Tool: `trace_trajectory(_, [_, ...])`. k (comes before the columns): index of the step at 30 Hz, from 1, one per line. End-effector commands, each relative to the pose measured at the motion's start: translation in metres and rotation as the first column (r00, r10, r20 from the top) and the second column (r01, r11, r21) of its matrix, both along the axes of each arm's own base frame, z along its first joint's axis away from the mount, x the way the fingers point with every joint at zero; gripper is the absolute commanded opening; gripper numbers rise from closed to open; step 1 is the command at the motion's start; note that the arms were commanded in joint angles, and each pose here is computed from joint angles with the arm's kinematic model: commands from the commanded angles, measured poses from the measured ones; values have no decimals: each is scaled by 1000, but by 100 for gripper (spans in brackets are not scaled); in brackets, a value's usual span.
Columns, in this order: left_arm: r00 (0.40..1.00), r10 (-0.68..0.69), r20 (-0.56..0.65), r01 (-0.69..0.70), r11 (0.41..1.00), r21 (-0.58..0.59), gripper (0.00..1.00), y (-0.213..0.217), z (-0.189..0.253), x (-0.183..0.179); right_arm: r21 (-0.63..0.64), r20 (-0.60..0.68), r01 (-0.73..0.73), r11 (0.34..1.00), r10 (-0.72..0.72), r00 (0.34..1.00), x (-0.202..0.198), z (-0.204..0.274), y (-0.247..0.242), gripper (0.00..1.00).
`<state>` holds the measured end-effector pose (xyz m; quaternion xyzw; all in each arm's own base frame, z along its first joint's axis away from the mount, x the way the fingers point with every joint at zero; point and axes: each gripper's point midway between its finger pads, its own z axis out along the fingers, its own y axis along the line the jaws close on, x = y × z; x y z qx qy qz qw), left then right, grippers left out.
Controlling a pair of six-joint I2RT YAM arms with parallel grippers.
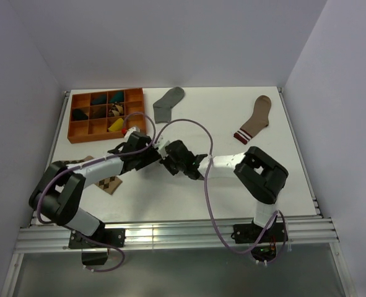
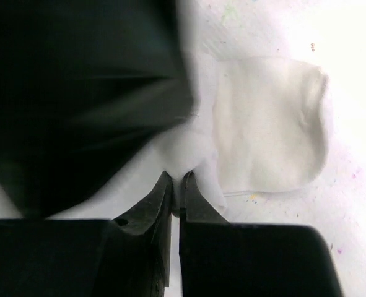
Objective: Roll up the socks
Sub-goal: Roll the sock at the center of the board.
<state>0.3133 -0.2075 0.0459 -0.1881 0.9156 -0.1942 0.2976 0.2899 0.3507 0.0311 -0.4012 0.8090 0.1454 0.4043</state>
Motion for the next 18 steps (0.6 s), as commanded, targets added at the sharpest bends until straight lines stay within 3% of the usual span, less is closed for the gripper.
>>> trace_trajectory(1, [994, 68, 87, -66, 997, -31, 76, 10, 25, 4, 54, -261, -45, 998, 58, 964, -20, -13, -6, 0])
trace_trajectory(6, [984, 113, 138, -103, 992, -79, 76, 21, 33, -1, 143, -462, -36, 989, 99, 881, -22, -10, -6, 0])
trace_trajectory(8, [979, 110, 172, -91, 990, -112, 75, 17, 40, 2, 185, -554, -50, 981, 147, 820, -33, -12, -4, 0])
trace_trajectory(18, [986, 97, 137, -78, 987, -138, 71, 11, 17, -3, 284, -706, 4, 959, 206, 678, -26, -2, 4, 0])
